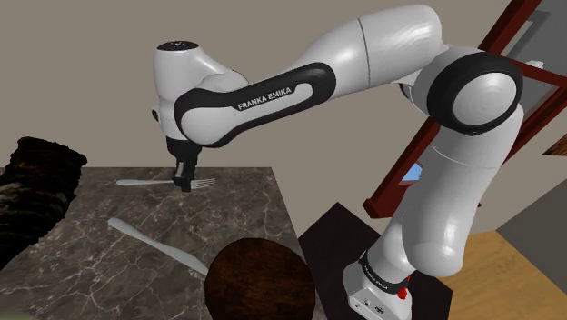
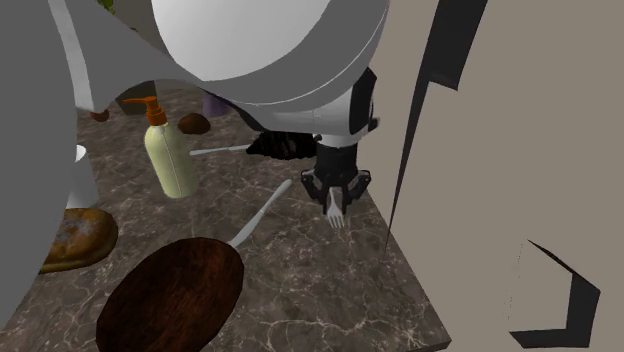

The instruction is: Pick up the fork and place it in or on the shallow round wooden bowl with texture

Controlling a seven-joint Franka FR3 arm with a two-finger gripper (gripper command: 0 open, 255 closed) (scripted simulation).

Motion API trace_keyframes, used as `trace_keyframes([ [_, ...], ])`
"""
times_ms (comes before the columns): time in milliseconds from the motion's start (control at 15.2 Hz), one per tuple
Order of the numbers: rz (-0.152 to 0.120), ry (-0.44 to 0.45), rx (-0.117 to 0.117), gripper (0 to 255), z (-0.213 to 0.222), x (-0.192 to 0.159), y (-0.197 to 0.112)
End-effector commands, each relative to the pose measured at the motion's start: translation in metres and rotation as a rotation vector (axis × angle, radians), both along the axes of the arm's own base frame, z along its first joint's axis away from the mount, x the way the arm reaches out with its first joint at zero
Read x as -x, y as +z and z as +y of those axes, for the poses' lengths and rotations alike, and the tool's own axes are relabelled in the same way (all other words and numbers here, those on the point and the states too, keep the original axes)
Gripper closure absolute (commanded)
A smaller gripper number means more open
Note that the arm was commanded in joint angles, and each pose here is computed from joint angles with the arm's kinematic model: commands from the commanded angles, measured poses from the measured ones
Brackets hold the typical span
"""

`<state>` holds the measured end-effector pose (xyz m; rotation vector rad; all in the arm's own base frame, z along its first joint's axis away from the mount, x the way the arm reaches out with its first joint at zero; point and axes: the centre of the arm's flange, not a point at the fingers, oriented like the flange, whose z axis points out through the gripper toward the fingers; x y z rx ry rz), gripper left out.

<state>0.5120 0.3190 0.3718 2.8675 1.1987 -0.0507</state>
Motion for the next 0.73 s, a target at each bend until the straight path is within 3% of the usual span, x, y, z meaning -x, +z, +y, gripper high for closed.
trace_keyframes([
  [0,0.000,0.000,0.000,255,0.000,0.001,0.011],
  [660,0.000,0.000,0.000,255,0.000,0.001,0.064],
])
